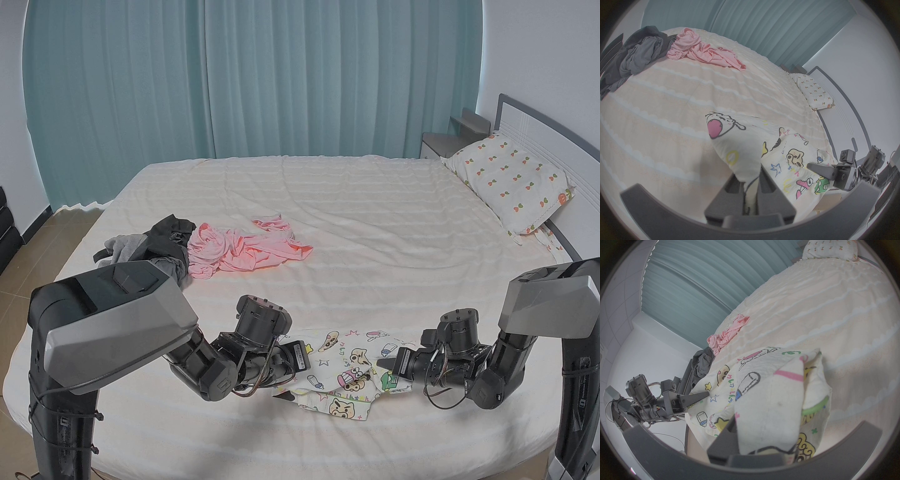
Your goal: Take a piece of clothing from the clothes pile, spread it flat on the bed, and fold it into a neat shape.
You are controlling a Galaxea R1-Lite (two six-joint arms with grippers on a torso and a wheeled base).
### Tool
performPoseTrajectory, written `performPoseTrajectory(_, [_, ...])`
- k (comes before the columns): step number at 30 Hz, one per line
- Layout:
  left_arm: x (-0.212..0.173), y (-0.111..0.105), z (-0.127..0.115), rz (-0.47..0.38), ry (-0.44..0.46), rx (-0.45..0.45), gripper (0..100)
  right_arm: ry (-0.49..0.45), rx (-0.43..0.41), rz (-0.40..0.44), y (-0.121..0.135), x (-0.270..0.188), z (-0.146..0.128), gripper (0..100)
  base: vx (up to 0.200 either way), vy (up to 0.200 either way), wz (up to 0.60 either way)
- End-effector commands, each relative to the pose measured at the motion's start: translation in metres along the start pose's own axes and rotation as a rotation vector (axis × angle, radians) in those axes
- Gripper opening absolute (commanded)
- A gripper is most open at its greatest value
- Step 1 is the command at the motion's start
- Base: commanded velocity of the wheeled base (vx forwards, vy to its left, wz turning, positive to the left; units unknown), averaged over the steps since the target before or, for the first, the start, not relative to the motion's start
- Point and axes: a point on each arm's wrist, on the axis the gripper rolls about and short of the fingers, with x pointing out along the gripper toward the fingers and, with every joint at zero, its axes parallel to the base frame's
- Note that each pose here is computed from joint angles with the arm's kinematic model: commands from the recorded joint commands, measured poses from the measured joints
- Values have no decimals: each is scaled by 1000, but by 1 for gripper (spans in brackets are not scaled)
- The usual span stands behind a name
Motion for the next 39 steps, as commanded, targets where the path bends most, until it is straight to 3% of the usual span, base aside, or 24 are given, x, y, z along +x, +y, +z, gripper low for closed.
performPoseTrajectory(1, [-5,-4,4,-13,-15,0,0,-10,-4,5,2,-4,1,0,0,-200,0])
performPoseTrajectory(19, [-19,-13,8,-42,-30,3,0,-60,-23,35,17,-26,13,0,0,-200,0])
performPoseTrajectory(39, [-19,-13,7,-51,-22,-21,0,-54,-15,18,12,-29,11,0,0,-200,0])
